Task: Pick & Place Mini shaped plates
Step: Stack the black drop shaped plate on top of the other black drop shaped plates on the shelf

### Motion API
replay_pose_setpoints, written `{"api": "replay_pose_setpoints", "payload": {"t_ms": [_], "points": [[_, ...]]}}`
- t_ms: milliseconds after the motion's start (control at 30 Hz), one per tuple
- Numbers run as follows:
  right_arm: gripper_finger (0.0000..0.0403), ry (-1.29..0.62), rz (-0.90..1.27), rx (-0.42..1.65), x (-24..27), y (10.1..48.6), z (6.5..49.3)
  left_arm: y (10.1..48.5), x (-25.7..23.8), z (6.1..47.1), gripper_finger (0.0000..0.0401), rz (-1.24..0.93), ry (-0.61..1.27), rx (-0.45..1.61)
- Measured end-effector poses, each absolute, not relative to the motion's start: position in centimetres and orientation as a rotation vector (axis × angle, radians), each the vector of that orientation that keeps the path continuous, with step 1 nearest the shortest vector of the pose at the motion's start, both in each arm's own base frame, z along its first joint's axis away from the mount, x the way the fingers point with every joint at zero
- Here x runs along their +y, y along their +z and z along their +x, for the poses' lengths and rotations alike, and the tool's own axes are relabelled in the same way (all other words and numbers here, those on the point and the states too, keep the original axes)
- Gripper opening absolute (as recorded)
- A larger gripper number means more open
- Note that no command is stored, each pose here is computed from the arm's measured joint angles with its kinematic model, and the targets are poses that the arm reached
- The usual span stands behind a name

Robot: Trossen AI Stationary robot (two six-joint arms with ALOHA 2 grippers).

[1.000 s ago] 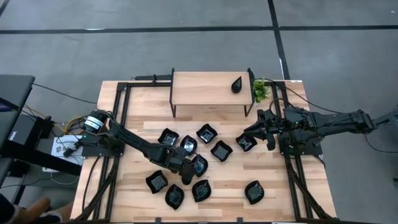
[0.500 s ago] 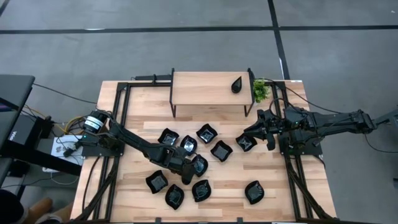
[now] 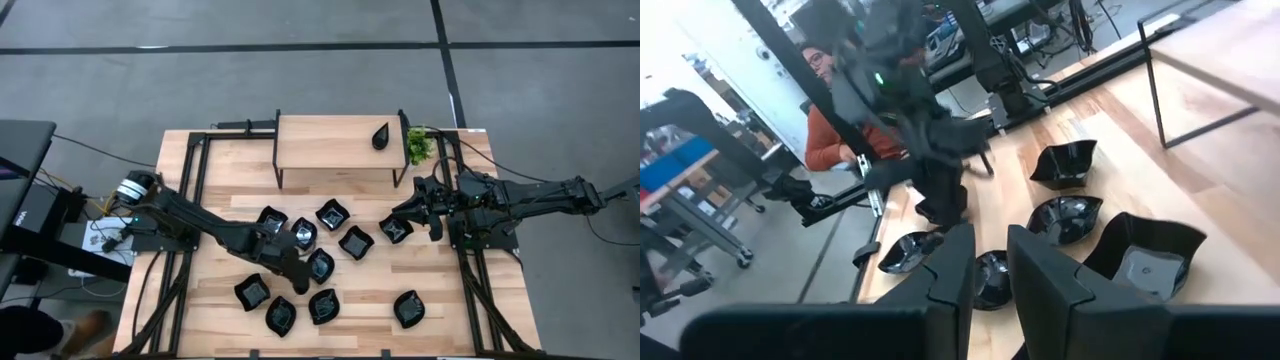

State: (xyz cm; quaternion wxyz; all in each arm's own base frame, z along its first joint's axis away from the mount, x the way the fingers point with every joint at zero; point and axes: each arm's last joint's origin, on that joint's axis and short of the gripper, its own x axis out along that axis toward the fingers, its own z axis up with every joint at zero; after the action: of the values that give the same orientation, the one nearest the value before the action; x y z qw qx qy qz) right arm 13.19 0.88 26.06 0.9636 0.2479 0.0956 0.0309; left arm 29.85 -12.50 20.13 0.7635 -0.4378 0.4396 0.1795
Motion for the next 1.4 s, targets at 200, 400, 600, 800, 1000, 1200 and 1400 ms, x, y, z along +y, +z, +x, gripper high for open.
{"api": "replay_pose_setpoints", "payload": {"t_ms": [200,400,600,800,1000,1200,1400], "points": [[0.0059,0.058,0.588,0.215,0.9,25.9,13.5,24.4,-11.8,28.3,0.0004,-0.933,0.389,0.737],[0.0059,0.156,0.518,0.140,1.5,26.6,15.1,26.4,-9.1,28.5,0.0004,-0.780,0.479,0.533],[0.0059,-0.021,0.395,0.171,1.8,29.2,17.9,27.4,-4.8,30.2,0.0004,-0.601,0.500,0.430],[0.0059,-0.217,0.324,0.288,1.7,31.6,21.4,28.2,-0.9,31.1,0.0004,-0.492,0.548,0.349],[0.0059,-0.379,0.261,0.356,1.6,33.0,25.3,28.9,0.5,31.4,0.0004,-0.431,0.535,0.303],[0.0059,-0.427,0.216,0.442,1.1,33.2,28.8,29.1,0.4,31.3,0.0004,-0.387,0.519,0.301],[0.0059,-0.448,0.186,0.471,0.5,33.5,30.7,29.1,0.4,31.3,0.0004,-0.375,0.518,0.305]]}}
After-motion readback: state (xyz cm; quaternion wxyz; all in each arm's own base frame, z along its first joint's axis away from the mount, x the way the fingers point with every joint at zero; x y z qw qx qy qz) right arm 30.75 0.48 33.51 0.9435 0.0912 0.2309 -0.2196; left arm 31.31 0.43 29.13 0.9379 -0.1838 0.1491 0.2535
